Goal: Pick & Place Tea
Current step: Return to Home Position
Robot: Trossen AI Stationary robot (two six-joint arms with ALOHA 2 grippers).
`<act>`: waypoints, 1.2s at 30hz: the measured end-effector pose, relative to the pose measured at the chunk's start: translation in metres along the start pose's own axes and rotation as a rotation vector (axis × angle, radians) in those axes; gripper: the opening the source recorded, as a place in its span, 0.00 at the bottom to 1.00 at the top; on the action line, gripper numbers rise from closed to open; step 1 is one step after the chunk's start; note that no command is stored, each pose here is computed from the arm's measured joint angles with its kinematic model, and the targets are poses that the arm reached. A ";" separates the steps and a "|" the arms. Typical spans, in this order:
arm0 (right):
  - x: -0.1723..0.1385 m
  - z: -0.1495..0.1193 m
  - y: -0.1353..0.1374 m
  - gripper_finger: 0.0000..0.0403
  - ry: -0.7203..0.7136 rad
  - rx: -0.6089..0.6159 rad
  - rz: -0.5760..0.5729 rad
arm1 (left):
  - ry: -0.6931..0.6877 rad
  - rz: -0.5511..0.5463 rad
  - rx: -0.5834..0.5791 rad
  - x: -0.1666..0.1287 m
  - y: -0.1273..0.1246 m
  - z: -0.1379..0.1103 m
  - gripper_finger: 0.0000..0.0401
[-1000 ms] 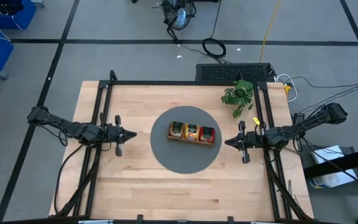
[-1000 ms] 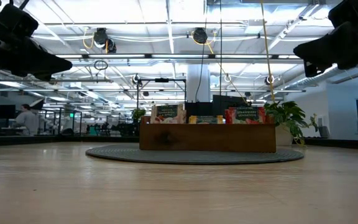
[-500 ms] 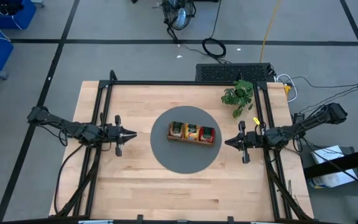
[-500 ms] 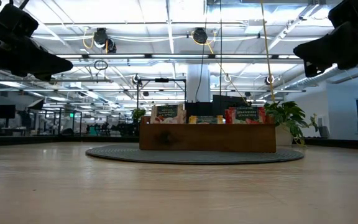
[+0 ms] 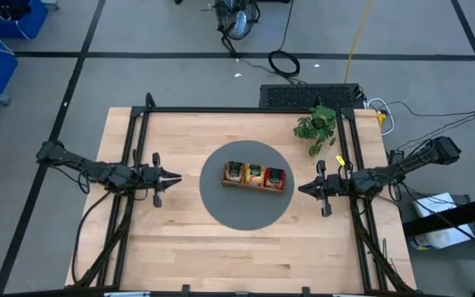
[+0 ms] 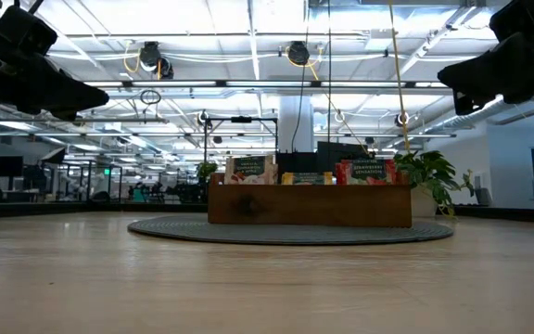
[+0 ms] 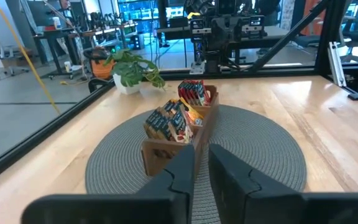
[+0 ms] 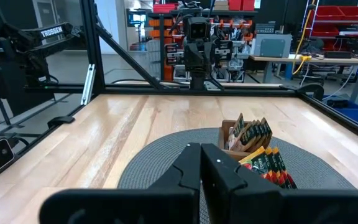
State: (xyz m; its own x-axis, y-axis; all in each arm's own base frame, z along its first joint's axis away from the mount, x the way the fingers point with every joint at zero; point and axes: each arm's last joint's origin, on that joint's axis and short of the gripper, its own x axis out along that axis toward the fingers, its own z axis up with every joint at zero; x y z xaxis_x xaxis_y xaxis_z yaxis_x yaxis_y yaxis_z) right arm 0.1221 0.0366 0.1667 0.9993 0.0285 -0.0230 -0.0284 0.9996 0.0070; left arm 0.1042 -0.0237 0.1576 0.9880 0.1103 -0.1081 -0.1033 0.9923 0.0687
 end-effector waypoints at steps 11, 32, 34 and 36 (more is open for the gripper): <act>0.000 0.000 0.000 0.00 0.001 0.000 0.000 | 0.000 0.001 0.000 0.000 0.000 0.000 0.10; 0.000 0.000 0.000 0.00 0.000 0.000 0.000 | 0.001 0.001 0.001 0.000 0.000 0.000 0.11; 0.000 0.000 0.000 0.00 0.000 0.000 0.000 | 0.001 0.001 0.001 0.000 0.000 0.000 0.11; 0.000 0.000 0.000 0.00 0.000 0.000 0.000 | 0.001 0.001 0.001 0.000 0.000 0.000 0.10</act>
State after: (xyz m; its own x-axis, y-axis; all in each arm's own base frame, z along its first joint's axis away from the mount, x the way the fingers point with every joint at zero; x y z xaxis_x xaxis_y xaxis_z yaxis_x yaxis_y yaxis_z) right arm 0.1221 0.0366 0.1666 0.9993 0.0287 -0.0231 -0.0286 0.9996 0.0067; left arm 0.1042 -0.0237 0.1575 0.9878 0.1111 -0.1088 -0.1039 0.9922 0.0695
